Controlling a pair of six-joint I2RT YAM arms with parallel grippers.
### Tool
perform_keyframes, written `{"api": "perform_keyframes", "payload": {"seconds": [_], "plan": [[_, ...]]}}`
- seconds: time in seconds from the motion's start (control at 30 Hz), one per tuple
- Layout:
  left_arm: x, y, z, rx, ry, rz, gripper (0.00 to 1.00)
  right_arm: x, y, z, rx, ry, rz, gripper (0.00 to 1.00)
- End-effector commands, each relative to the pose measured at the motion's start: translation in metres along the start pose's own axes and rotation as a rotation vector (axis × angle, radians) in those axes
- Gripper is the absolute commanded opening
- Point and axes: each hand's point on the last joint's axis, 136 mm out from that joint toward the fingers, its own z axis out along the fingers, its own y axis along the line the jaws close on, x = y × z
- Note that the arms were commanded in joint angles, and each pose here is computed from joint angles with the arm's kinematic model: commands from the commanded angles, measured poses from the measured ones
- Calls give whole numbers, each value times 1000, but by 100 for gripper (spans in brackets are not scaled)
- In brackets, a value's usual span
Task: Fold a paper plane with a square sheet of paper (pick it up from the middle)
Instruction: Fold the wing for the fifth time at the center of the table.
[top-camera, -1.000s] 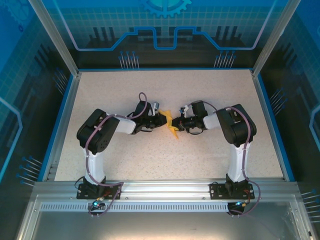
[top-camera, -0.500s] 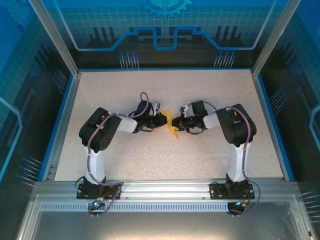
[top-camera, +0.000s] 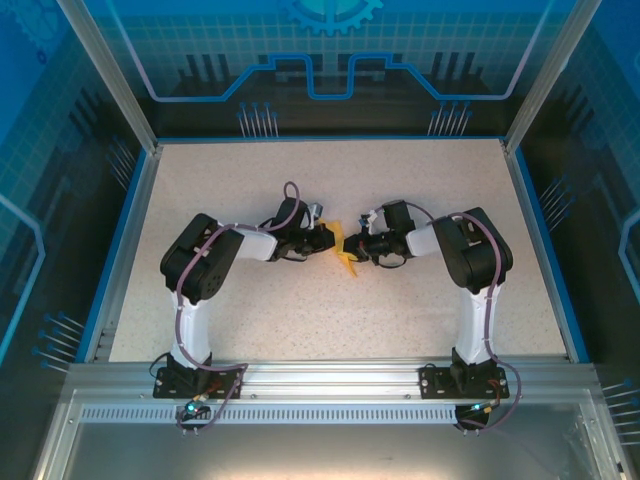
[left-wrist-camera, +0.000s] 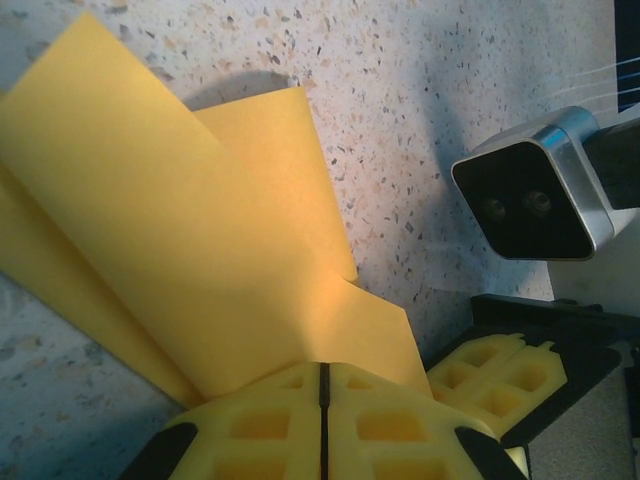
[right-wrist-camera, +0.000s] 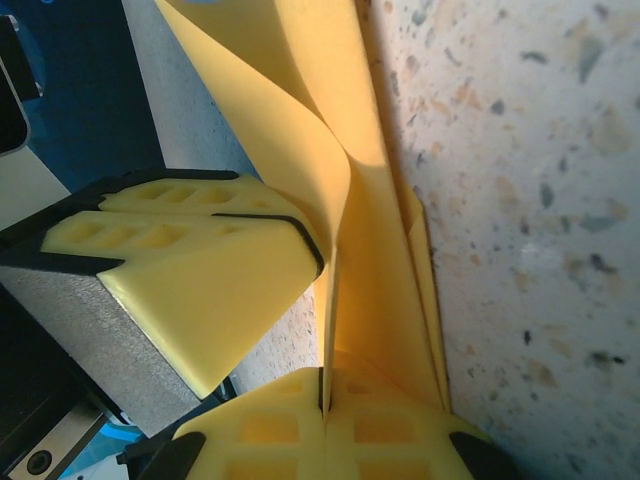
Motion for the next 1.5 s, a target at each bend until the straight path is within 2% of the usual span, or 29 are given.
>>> {"api": "perform_keyframes", "payload": {"seconds": [0.0, 0.17, 0.4, 0.6, 1.0, 1.3, 1.47], "plan": [[11, 22, 8, -91, 41, 4, 9, 11, -68, -1, 182, 2, 193, 1], [18, 30, 9, -128, 75, -1, 8, 7, -50, -6, 163, 10, 134, 13], [22, 36, 10, -147, 92, -13, 8, 12, -21, -17, 155, 35, 24, 22], [23, 37, 10, -150, 96, -14, 8, 22, -8, -18, 180, 69, -41, 22], [24, 36, 10, -148, 96, -17, 8, 30, -17, -15, 229, 93, -38, 8], [23, 34, 11, -142, 94, -18, 8, 28, 21, -27, 205, 59, -161, 21], [21, 32, 10, -134, 90, -18, 8, 30, 18, -33, 299, 31, -199, 26]]}}
